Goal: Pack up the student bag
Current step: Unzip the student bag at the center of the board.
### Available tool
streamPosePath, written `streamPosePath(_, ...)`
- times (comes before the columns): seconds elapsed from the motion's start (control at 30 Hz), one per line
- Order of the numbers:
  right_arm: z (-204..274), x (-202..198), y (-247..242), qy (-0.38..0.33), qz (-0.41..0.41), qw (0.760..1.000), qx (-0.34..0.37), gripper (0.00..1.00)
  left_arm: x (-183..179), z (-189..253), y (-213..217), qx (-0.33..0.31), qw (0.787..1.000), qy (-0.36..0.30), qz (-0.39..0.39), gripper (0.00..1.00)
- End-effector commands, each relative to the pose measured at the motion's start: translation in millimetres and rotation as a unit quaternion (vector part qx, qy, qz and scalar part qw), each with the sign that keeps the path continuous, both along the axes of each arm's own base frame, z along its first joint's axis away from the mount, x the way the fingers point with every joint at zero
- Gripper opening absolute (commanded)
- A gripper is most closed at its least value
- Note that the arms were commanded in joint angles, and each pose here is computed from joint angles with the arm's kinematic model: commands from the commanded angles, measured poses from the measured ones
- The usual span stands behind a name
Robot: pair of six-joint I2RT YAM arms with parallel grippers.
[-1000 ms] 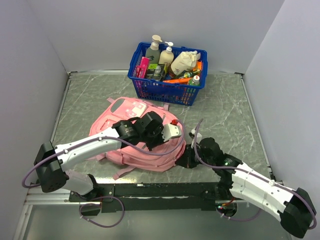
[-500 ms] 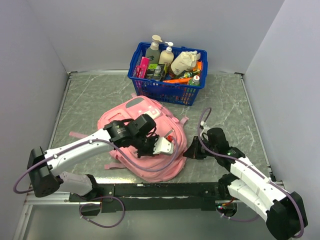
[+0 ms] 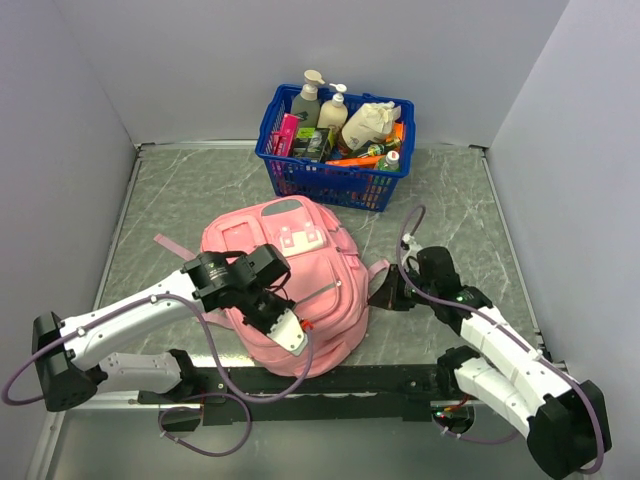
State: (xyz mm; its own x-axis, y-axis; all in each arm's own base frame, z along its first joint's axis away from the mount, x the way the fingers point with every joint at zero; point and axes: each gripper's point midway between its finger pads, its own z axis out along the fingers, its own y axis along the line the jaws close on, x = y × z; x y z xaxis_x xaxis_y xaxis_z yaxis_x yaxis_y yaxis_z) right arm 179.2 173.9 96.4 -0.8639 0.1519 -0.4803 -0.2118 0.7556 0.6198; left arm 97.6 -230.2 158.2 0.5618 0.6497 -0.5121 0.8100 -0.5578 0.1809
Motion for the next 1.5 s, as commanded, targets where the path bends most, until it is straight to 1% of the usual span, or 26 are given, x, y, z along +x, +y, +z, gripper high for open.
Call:
streamPosePath(0.0,45,64,-9,-0.135,-0.064,0.989,-0.005,0.0,-53,-11,54,0.083,0.991,0.085,-0.062,0.01)
streamPosePath(0.07,47,77,-7,-0.149,-0.067,0.986,-0.005,0.0,-56,-4,46,0.064,0.991,0.094,-0.069,0.01)
streamPosePath(0.17,46,90,-2,-0.145,-0.069,0.987,-0.005,0.0,-56,12,32,0.035,0.992,0.101,-0.074,0.01)
streamPosePath(0.3,41,89,-2,-0.133,-0.072,0.988,-0.003,0.0,-59,28,19,0.006,0.99,0.116,-0.076,0.01)
streamPosePath(0.33,38,83,-3,-0.134,-0.071,0.988,0.002,0.0,-56,30,13,-0.003,0.992,0.116,-0.059,0.01)
streamPosePath(0.4,39,73,4,-0.13,-0.052,0.99,0.026,0.0,-48,33,3,-0.013,0.993,0.118,-0.007,0.08)
streamPosePath(0.43,34,64,4,-0.124,-0.045,0.991,0.031,0.0,-38,37,-9,-0.035,0.993,0.109,0.009,0.13)
streamPosePath(0.5,28,50,11,-0.103,-0.026,0.993,0.053,0.0,-31,39,-17,-0.043,0.991,0.12,0.048,0.17)
streamPosePath(0.53,21,42,11,-0.093,-0.022,0.994,0.058,0.0,-30,40,-20,-0.046,0.989,0.126,0.059,0.23)
streamPosePath(0.57,17,36,11,-0.084,-0.021,0.994,0.062,0.0,-26,44,-28,-0.06,0.988,0.127,0.069,0.35)
streamPosePath(0.6,15,31,12,-0.081,-0.016,0.994,0.067,0.0,-26,43,-32,-0.056,0.983,0.146,0.094,0.37)
streamPosePath(0.63,10,25,11,-0.077,-0.016,0.994,0.07,0.0,-28,51,-37,-0.068,0.981,0.159,0.091,0.39)
streamPosePath(0.7,8,21,11,-0.074,-0.018,0.994,0.078,0.0,-34,59,-40,-0.063,0.972,0.201,0.1,0.45)
streamPosePath(0.73,6,18,10,-0.075,-0.019,0.994,0.079,0.0,-35,75,-46,-0.079,0.966,0.222,0.102,0.54)
streamPosePath(0.77,5,17,9,-0.074,-0.02,0.994,0.079,0.0,-44,82,-44,-0.071,0.961,0.248,0.097,0.75)
streamPosePath(0.8,4,17,9,-0.074,-0.02,0.994,0.079,0.0,-38,89,-53,-0.077,0.963,0.242,0.088,0.81)
streamPosePath(0.9,4,17,11,-0.074,-0.018,0.994,0.083,0.0,-1,88,-79,-0.08,0.963,0.207,0.157,0.76)
streamPosePath(0.97,5,18,11,-0.076,-0.019,0.994,0.082,0.0,20,74,-92,-0.072,0.959,0.187,0.201,0.68)
streamPosePath(1.0,5,19,10,-0.078,-0.021,0.993,0.081,0.0,26,71,-102,-0.075,0.95,0.197,0.23,0.63)
streamPosePath(1.03,5,19,9,-0.079,-0.026,0.993,0.081,0.0,27,64,-105,-0.065,0.948,0.199,0.238,0.5)
streamPosePath(1.07,9,22,9,-0.092,-0.028,0.992,0.087,0.0,29,51,-107,-0.044,0.946,0.201,0.252,0.47)
streamPosePath(1.17,9,21,9,-0.098,-0.033,0.99,0.092,0.0,31,28,-112,-0.034,0.942,0.178,0.281,0.44)
streamPosePath(1.2,13,21,9,-0.103,-0.031,0.99,0.093,0.0,33,16,-110,-0.024,0.942,0.154,0.298,0.44)
streamPosePath(1.23,14,21,8,-0.104,-0.028,0.99,0.09,0.0,40,18,-116,-0.041,0.94,0.141,0.308,0.43)
streamPosePath(1.3,17,21,8,-0.109,-0.026,0.99,0.091,0.0,51,16,-118,-0.04,0.933,0.125,0.335,0.42)
streamPosePath(1.47,19,19,11,-0.113,-0.016,0.989,0.097,0.0,70,22,-130,-0.071,0.922,0.076,0.373,0.41)
